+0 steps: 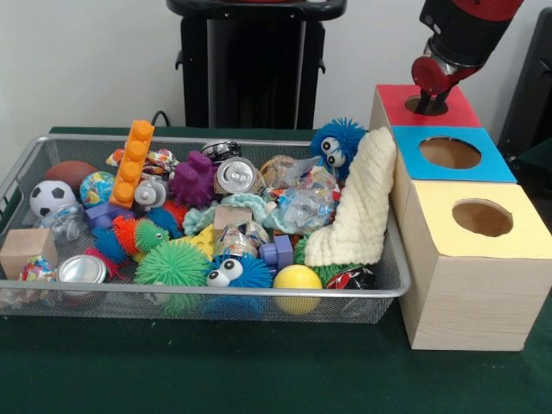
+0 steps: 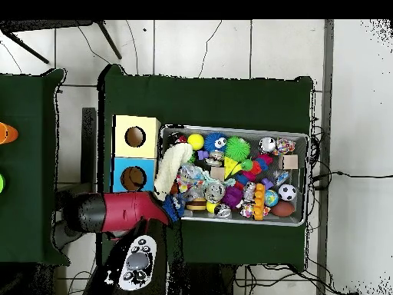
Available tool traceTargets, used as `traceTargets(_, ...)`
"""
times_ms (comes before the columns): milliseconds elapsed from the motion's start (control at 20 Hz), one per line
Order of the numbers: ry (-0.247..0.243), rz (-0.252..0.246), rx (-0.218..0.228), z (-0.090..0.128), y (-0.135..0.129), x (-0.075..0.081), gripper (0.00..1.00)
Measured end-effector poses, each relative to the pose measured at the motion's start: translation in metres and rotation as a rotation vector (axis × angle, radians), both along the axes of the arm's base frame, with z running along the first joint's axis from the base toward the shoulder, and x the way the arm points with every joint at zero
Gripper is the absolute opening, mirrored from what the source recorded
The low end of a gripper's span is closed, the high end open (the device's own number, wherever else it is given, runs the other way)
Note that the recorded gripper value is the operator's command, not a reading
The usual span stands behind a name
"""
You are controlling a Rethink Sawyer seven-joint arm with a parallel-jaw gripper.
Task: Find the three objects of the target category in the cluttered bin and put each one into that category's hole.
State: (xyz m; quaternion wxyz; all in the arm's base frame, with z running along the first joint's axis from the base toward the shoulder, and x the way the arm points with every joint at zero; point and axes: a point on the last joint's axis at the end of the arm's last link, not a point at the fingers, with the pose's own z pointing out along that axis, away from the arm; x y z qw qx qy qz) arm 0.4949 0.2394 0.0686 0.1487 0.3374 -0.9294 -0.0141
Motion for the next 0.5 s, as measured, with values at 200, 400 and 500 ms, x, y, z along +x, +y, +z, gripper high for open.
traceTargets(200,-0.001,-0.001,0.001,0.0003,0.0,0.0005,1.0)
traceTargets(400,-0.007,-0.005,0.007,0.003,-0.0002,0.0038,0.0)
traceTargets(500,-0.011,-0.008,0.012,0.005,-0.0005,0.006,0.0)
